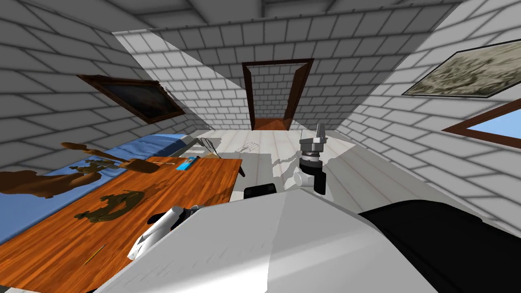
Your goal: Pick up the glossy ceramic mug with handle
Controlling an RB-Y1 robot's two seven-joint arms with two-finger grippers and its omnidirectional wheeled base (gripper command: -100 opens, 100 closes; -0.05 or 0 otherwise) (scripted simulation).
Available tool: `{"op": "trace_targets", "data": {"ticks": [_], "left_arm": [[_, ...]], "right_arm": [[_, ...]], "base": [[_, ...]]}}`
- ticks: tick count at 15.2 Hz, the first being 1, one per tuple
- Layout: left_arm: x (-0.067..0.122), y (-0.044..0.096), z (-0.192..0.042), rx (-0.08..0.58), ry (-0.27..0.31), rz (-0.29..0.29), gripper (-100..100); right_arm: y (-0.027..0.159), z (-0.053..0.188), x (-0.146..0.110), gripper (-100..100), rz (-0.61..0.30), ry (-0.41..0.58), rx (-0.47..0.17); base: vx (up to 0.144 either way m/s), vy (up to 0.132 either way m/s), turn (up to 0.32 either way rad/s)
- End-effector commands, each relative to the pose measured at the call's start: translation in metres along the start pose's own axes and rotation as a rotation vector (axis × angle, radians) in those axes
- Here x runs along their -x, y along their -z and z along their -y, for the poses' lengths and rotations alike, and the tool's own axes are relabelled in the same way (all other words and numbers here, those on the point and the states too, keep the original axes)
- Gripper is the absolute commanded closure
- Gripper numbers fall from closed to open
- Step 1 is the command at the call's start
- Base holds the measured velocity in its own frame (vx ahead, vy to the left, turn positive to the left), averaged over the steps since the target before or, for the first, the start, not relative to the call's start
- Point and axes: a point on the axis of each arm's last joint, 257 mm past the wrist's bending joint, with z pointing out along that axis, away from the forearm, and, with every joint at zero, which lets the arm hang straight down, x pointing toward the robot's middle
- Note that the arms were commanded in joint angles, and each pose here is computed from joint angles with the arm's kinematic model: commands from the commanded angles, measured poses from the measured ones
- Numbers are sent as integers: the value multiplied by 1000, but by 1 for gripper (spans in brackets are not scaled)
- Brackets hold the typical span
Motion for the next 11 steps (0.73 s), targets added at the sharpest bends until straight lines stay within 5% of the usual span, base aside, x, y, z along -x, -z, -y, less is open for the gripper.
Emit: {"op": "trace_targets", "data": {"ticks": [1, 6, 11], "left_arm": [[11, -2, -14, 56, 45, 23, -100], [25, -4, -34, 135, 113, 53, -100], [22, -17, -49, 117, 87, 44, -100]], "right_arm": [[0, 0, 0, 0, 0, 0, 0], [0, 0, 0, 0, 0, 0, 0], [0, 0, 0, 0, 0, 0, 0]], "base": [[7, 54, -132], [8, 69, -104], [16, 45, 28]]}}
